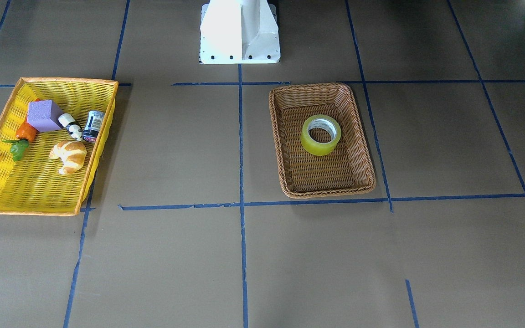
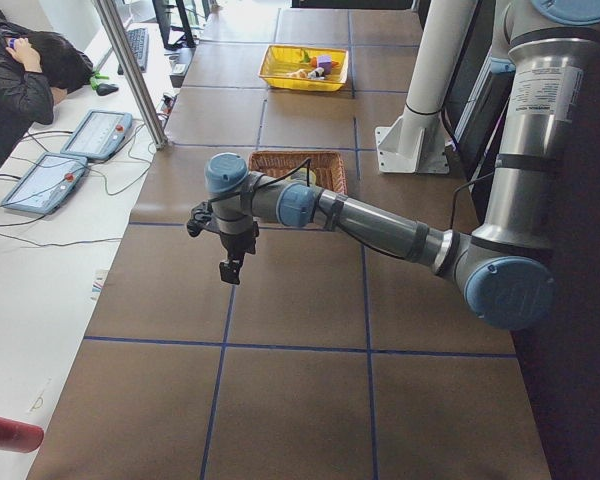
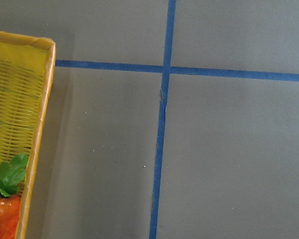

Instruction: Move tape to another basket

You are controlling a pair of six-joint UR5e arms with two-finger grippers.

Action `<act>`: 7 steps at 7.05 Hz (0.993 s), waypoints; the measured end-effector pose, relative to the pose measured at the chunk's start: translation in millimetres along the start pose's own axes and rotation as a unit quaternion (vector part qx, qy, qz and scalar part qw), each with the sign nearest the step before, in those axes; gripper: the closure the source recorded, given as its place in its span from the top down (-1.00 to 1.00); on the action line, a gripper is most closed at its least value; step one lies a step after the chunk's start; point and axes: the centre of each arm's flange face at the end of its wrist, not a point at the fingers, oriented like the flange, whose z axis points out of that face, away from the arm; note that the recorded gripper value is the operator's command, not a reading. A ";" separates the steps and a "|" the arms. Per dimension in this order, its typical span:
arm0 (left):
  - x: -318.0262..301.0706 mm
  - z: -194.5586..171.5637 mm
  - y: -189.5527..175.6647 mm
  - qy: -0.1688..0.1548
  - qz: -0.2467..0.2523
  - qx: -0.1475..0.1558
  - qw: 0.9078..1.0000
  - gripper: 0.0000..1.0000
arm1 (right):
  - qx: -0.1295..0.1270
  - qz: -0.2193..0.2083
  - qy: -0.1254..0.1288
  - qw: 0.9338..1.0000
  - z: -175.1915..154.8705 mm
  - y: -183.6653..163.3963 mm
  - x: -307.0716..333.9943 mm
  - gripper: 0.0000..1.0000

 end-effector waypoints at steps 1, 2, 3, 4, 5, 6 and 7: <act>-26.4 2.7 20.2 0.000 -0.004 -0.005 1.000 1.00 | 0.002 0.004 -0.001 1.000 -0.7 1.5 2.3 0.99; -53.3 5.4 43.0 0.007 -0.016 -0.008 1.000 1.00 | 0.004 0.006 -0.003 1.000 -2.5 0.8 2.2 0.99; -82.0 11.7 63.0 0.023 -0.031 -0.011 0.999 1.00 | 0.008 0.005 -0.004 1.000 -5.5 -2.1 0.1 0.99; -106.9 25.3 80.4 0.036 -0.045 -0.020 0.998 1.00 | 0.012 0.004 -0.005 1.000 -9.1 -4.4 -1.6 0.99; -120.9 37.0 94.0 0.043 -0.053 -0.029 0.997 1.00 | 0.015 0.004 -0.006 1.000 -12.0 -5.0 -1.3 0.99; -126.8 42.9 101.7 0.045 -0.056 -0.032 0.997 1.00 | 0.017 0.005 -0.007 1.000 -13.5 -4.9 -0.5 0.99; -128.9 45.4 104.6 0.046 -0.058 -0.033 0.997 1.00 | 0.018 0.006 -0.007 1.000 -14.4 -5.0 -0.3 0.99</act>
